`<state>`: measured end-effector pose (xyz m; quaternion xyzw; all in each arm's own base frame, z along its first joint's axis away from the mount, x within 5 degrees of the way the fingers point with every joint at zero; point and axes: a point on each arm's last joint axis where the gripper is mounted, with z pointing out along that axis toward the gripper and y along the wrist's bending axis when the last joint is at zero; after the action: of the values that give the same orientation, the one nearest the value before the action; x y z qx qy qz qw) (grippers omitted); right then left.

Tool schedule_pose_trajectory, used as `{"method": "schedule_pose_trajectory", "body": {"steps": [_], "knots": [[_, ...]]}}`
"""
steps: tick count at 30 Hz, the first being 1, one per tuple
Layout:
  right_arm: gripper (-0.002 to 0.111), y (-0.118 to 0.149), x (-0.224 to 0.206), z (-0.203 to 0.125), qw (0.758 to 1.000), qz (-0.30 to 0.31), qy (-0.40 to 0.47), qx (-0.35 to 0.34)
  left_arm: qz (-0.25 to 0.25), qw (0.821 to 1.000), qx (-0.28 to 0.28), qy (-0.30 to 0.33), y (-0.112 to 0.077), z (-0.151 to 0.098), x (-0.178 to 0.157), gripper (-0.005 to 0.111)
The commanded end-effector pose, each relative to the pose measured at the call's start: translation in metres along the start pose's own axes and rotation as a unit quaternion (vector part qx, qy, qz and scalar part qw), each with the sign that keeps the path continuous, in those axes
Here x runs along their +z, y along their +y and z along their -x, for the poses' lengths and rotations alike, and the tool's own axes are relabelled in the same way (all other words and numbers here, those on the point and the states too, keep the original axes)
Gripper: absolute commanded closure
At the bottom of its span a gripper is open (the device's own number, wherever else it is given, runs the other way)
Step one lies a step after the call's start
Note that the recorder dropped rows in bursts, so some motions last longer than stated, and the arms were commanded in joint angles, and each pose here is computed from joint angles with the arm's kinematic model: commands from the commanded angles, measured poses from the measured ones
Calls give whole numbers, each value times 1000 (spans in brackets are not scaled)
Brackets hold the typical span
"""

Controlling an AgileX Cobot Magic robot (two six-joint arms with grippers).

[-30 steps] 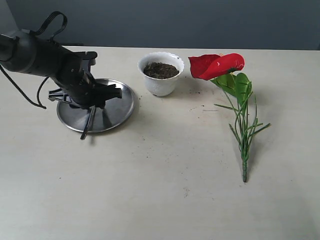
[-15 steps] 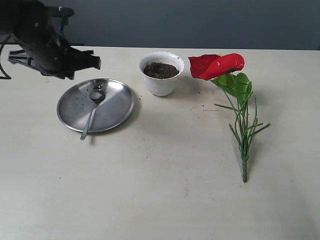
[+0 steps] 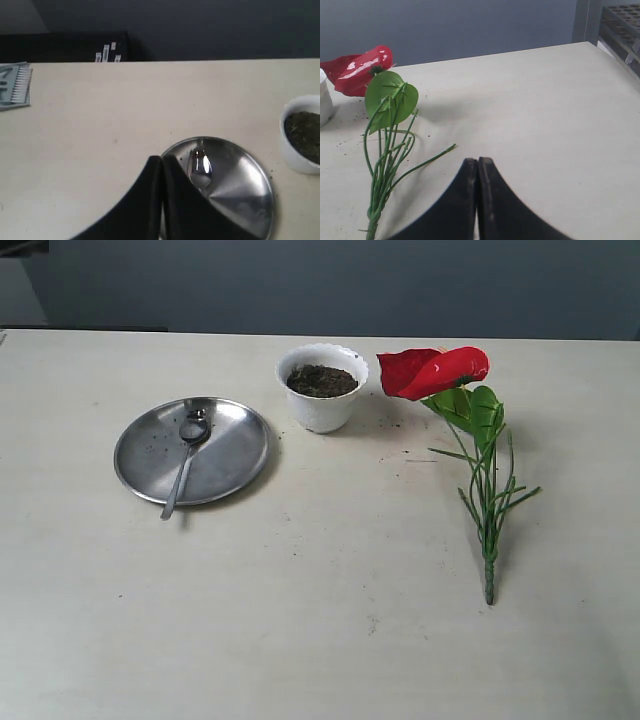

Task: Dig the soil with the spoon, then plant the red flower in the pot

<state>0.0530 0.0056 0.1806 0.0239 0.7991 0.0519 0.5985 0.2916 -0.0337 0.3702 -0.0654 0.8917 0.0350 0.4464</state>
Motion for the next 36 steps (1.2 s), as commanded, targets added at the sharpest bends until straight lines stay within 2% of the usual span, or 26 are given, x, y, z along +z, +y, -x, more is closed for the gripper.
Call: {"method": "schedule_pose_trajectory", "body": {"steps": [1,13,20,28,32,33,36], "knots": [[108,0,0,0,1000,-1,-6,-2,-6,999,-10,-38,8,6,-30,106],[108,0,0,0,1000,-1,-6,-2,-16,996,-35,-82,27,-19,-78,106],[108,0,0,0,1000,-1,-6,-2,21,993,-15,-112,43,-30,-99,106],[108,0,0,0,1000,-1,-5,-2,20,995,-41,-88,56,-66,-116,106],[108,0,0,0,1000,-1,-5,-2,-2,984,-43,-173,68,-76,-156,106],[108,0,0,0,1000,-1,-5,-2,-4,980,-20,-197,71,-78,-167,106],[108,0,0,1,1000,-1,-7,-2,-16,975,4,-223,76,-89,-183,106]]}}
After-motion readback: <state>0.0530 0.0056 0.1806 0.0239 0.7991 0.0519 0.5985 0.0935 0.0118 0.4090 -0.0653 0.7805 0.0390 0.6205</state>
